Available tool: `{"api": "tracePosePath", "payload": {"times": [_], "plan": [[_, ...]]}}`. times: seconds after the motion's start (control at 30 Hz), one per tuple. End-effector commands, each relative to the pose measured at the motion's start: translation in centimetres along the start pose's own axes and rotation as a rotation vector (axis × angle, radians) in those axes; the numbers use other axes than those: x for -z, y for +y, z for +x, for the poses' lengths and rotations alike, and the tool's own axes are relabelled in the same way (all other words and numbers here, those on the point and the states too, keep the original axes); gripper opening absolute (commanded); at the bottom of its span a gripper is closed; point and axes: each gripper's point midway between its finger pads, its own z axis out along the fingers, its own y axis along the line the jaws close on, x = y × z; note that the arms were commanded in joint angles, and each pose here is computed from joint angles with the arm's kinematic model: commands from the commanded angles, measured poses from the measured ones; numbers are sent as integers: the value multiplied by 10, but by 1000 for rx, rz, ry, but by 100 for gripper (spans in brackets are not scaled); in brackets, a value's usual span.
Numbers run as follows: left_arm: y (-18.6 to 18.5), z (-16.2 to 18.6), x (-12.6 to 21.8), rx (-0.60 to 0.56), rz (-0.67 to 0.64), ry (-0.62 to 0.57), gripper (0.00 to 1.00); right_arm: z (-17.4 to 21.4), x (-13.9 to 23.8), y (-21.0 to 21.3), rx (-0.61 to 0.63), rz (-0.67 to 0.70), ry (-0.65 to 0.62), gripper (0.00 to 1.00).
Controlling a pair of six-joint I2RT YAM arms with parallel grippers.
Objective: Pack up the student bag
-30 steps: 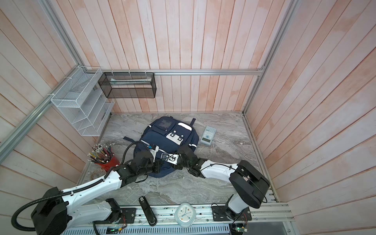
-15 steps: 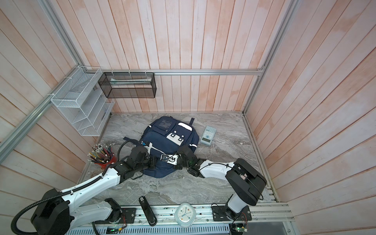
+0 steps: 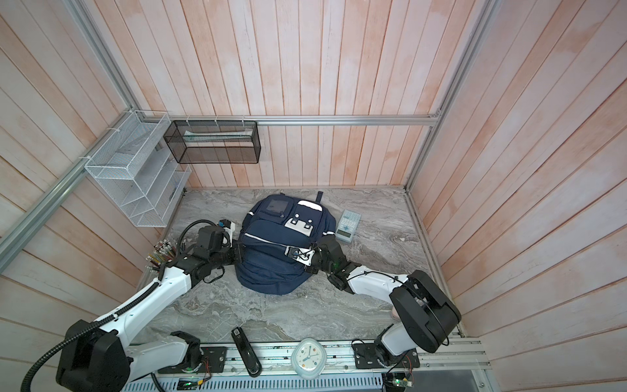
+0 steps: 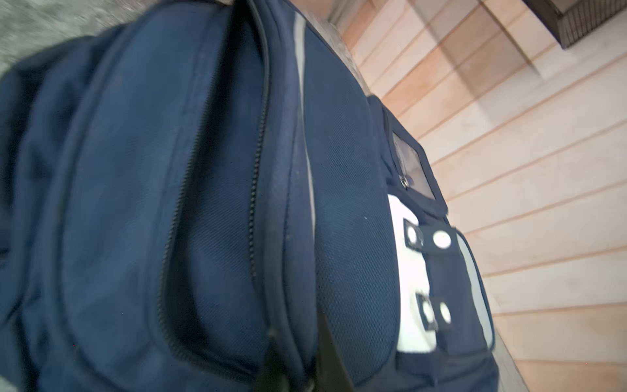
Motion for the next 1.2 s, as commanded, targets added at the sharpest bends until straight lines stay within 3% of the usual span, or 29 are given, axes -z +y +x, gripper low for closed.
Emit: {"api": "tracePosePath", "payload": {"times": [0.0, 0.1, 0.2, 0.37, 0.47, 0.7, 0.8, 0.83, 0.97, 1.17], "plan": [[-20, 17, 4, 9, 47, 12, 0, 44, 2, -37, -82, 184, 186, 27], [-49, 39, 1, 8, 118, 49, 0, 28, 10, -39, -171, 185, 136, 43], [-79, 56, -1, -3, 188, 82, 0, 3, 27, -17, -229, 89, 58, 49], [-120, 71, -3, -41, 261, 126, 0, -27, 49, 39, -28, 91, -23, 55], [-137, 75, -2, -47, 303, 133, 0, -35, 45, 51, -9, 72, -26, 57], [-140, 82, 1, -44, 314, 145, 0, -44, 11, 62, 75, 50, 12, 40], [-130, 83, 0, -50, 280, 136, 0, -38, 4, 80, 107, -24, 22, 8], [-123, 81, 0, -57, 255, 133, 0, -34, 4, 88, 113, -58, 29, 2], [-77, 57, 2, -81, 94, 124, 0, -11, 13, 108, 145, -192, 70, 0], [-15, 10, 6, -67, -63, 30, 0, -20, 27, 92, 84, -204, -7, 0]]}}
